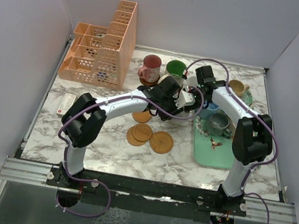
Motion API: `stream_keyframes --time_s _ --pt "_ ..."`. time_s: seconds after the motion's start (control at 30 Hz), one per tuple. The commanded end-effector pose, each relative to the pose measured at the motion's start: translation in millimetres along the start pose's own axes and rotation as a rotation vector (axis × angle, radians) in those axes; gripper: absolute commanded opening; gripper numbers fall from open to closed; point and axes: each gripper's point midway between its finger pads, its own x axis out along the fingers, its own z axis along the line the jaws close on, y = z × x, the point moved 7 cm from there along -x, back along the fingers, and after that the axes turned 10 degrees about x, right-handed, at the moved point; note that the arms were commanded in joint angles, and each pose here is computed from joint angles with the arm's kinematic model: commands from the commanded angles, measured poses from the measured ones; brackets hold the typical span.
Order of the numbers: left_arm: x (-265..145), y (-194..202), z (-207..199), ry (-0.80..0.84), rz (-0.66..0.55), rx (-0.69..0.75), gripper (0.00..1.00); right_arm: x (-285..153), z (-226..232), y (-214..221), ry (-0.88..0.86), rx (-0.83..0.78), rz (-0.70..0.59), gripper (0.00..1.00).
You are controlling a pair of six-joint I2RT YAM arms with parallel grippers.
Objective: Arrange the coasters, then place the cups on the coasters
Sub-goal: Pick up the cup at the center of the board.
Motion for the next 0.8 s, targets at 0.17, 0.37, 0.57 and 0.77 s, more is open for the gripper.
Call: stream_keyframes --time_s 0.17,0.37,0.57,0.77 --pt "7.5 -3.0 -3.7 0.035 0.008 0.020 0.13 -32.0 20.5 -22.3 -0.085 -0.030 -0.118 0.01" --pt "5.4 -3.3 -2.6 0.043 -0.002 0.052 0.00 -36.6 23.4 -23.0 -0.109 -0.037 -0.105 0.06" --pt "-2.7 -3.8 8.0 0.024 -0.058 0.021 0.00 -44.6 24.9 -26.0 -0.112 -0.043 -0.097 0.22" --pt "-18.9 -2.9 25.7 -0.007 -0.137 -0.011 0.00 -52.5 29.4 -29.6 -0.141 -0.048 -0.088 0.30"
